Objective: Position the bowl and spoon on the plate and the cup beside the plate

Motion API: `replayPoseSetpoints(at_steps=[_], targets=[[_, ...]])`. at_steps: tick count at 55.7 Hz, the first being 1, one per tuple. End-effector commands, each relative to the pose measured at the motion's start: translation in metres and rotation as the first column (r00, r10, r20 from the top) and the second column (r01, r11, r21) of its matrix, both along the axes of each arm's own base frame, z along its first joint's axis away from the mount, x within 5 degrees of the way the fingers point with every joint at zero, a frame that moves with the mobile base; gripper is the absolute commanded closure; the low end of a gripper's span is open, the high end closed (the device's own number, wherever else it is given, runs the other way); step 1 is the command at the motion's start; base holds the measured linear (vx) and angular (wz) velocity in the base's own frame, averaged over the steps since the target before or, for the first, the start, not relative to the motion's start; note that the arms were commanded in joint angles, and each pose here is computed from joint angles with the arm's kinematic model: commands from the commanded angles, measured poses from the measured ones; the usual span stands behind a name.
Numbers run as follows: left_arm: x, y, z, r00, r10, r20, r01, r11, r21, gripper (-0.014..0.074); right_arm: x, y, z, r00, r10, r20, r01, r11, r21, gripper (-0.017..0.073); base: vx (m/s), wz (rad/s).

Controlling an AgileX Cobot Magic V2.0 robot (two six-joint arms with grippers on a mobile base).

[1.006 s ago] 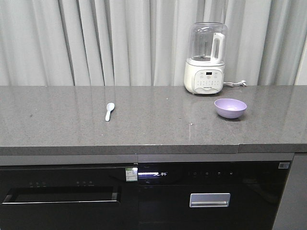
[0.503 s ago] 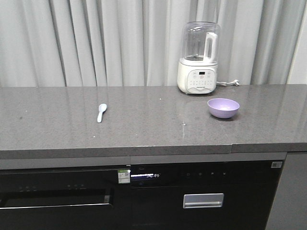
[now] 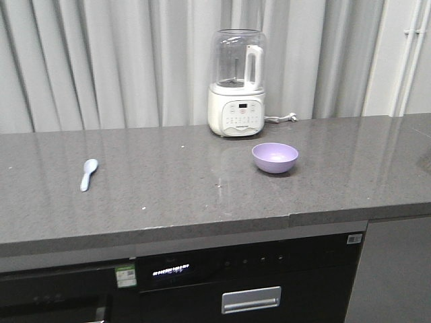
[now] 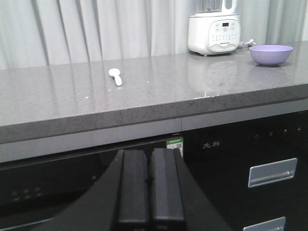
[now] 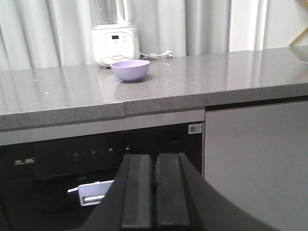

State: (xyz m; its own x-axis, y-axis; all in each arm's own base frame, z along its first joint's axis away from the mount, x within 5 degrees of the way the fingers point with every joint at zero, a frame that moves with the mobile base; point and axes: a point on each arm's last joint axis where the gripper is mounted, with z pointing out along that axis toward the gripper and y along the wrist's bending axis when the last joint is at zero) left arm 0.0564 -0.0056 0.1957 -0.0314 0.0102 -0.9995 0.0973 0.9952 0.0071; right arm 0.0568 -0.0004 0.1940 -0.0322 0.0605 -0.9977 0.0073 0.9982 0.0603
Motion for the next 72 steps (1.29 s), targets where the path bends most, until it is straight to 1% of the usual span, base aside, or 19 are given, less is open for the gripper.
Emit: replayPoseSetpoints(at_steps=[1, 37, 72], targets=[[-0.0027, 0.0003, 0.0168, 0.993, 0.002, 0.122, 0.001, 1.000, -0.020, 0.0597, -0.0003, 0.0000, 0.0068, 0.996, -0.002, 0.084, 0.003, 1.000, -0.010, 0.0568, 0.23, -0.19], [-0.0027, 0.0003, 0.0168, 0.993, 0.002, 0.122, 0.001, 1.000, -0.020, 0.0597, -0.0003, 0.0000, 0.0068, 0.996, -0.002, 0.084, 0.003, 1.000, -0.010, 0.0568, 0.28, 0.01], [-0.0027, 0.0003, 0.0168, 0.993, 0.002, 0.122, 0.001, 1.000, -0.020, 0.0597, -0.0003, 0.0000, 0.0068, 0.996, -0.002, 0.084, 0.003, 1.000, -0.010, 0.0568, 0.36, 0.20]])
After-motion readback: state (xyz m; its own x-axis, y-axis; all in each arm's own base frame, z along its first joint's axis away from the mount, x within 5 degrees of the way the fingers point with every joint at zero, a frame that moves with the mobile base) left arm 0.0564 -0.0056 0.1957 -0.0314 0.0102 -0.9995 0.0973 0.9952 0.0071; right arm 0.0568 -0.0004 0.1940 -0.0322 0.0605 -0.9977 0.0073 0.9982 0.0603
